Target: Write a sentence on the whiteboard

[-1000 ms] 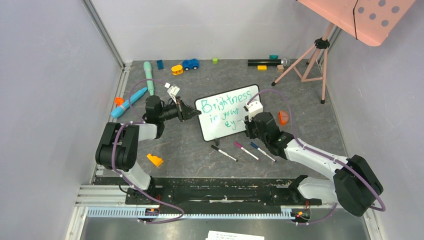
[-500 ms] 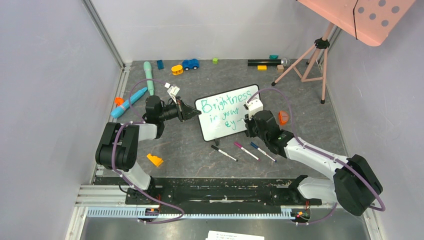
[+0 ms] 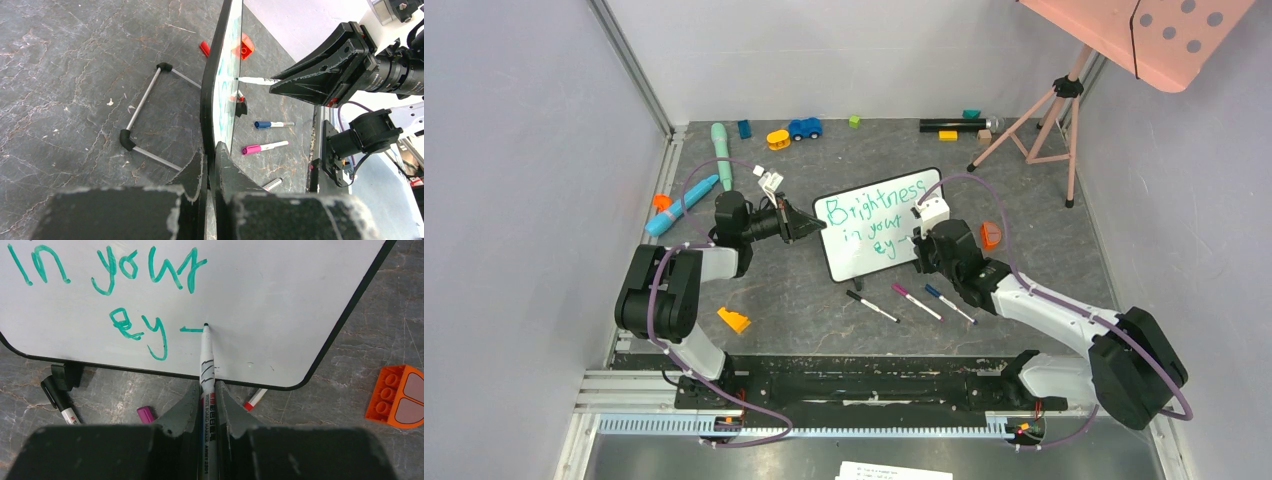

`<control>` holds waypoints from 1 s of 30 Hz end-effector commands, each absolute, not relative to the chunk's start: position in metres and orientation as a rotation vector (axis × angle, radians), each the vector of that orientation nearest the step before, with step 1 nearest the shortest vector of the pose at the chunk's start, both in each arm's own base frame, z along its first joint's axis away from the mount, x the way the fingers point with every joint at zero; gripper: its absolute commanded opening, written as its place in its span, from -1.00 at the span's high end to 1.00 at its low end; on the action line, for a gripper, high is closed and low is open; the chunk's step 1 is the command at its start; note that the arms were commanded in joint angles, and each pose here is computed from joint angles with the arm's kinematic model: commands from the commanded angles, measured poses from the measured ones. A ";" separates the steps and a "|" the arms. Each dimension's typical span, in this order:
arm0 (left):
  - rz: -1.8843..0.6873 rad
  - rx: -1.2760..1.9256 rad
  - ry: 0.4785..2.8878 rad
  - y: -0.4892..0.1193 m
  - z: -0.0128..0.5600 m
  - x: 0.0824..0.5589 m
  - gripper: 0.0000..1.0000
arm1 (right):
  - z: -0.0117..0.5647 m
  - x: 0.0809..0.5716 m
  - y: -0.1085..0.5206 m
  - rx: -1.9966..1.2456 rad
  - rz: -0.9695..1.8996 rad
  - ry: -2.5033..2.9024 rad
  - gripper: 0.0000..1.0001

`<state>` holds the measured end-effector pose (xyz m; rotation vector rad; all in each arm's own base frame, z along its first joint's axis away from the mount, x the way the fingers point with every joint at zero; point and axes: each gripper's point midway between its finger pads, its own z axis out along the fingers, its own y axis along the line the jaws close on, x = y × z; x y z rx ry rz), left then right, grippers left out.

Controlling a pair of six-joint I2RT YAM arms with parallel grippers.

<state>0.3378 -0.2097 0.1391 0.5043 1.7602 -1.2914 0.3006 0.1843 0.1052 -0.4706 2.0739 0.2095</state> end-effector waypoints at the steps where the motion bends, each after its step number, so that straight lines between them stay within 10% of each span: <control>1: -1.193 0.637 1.678 -0.210 0.140 0.338 0.96 | 0.132 0.318 0.199 -0.443 0.267 1.992 1.00; 30: -1.192 0.638 1.677 -0.210 0.140 0.338 0.96 | 0.110 0.301 0.196 -0.491 0.298 2.035 1.00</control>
